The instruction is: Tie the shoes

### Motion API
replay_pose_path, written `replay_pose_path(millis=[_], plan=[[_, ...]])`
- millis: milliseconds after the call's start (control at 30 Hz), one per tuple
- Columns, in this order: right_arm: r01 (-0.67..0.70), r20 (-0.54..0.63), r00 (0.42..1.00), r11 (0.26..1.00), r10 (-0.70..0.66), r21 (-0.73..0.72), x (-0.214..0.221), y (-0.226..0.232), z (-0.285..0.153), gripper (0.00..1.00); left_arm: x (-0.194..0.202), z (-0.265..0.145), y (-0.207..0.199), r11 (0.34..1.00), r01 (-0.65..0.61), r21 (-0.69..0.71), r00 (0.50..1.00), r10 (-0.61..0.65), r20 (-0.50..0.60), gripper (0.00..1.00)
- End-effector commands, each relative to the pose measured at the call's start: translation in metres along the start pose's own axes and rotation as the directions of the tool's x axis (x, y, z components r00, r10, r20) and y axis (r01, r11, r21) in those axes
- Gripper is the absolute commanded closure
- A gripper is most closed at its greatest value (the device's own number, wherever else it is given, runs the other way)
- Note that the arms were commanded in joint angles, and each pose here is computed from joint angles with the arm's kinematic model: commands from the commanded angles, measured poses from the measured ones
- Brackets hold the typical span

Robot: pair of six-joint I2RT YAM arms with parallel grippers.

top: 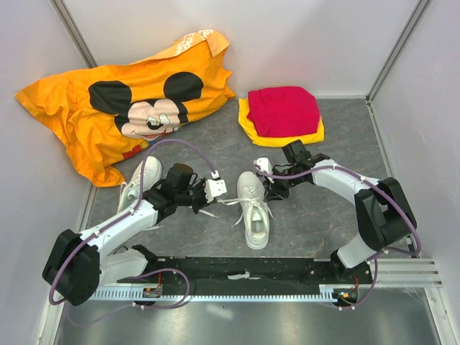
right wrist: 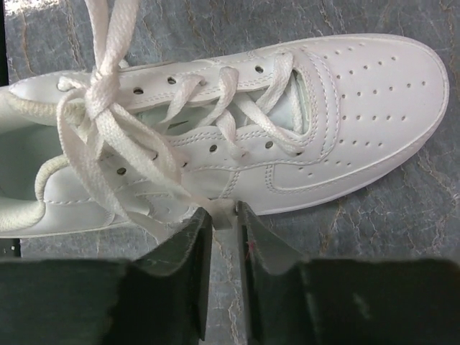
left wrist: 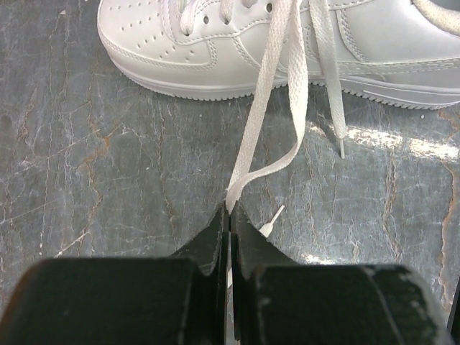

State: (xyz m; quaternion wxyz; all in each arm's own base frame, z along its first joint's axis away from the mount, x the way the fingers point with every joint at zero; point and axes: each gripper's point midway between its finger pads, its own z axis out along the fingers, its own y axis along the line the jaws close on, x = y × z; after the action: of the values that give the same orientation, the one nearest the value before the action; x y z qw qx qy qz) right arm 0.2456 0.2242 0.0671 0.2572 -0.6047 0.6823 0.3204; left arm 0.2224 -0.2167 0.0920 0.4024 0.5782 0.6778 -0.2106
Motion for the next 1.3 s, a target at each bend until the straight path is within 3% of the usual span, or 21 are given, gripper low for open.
replay_pose_path(millis=[0,33,67,367,533,700,1267], plan=[[0.069,0.028,0.997,0.998,-0.068,-0.004,-0.006,-0.005,0.006,0.83,-0.020,-0.002,0.015,0.999,-0.043,-0.032,0.998,0.044,0.048,0.98],[0.055,0.027,0.998,0.998,-0.056,0.004,-0.007,-0.006,0.005,0.98,-0.020,-0.002,0.016,0.998,-0.040,-0.039,0.998,0.042,0.045,0.99],[0.045,0.012,0.999,0.999,-0.045,0.023,-0.006,-0.009,0.003,1.00,-0.019,-0.002,0.018,0.998,-0.032,-0.046,0.999,0.034,0.040,0.99],[-0.094,0.000,0.995,0.977,0.096,0.194,-0.020,-0.012,-0.031,1.00,-0.029,-0.016,0.035,0.979,0.088,-0.185,0.994,-0.074,0.078,0.98],[-0.131,-0.017,0.990,0.940,0.143,0.314,-0.020,-0.016,-0.052,1.00,-0.038,-0.031,0.036,0.964,0.084,-0.251,0.987,-0.047,0.151,0.98],[-0.145,-0.048,0.984,0.931,0.170,0.336,-0.014,-0.009,-0.062,1.00,-0.041,-0.038,0.035,0.962,0.068,-0.266,0.985,-0.023,0.172,0.99],[-0.134,-0.128,0.970,0.899,0.205,0.418,0.006,-0.007,-0.076,1.00,-0.020,-0.024,0.045,0.958,0.000,-0.288,0.996,0.025,0.081,0.98]])
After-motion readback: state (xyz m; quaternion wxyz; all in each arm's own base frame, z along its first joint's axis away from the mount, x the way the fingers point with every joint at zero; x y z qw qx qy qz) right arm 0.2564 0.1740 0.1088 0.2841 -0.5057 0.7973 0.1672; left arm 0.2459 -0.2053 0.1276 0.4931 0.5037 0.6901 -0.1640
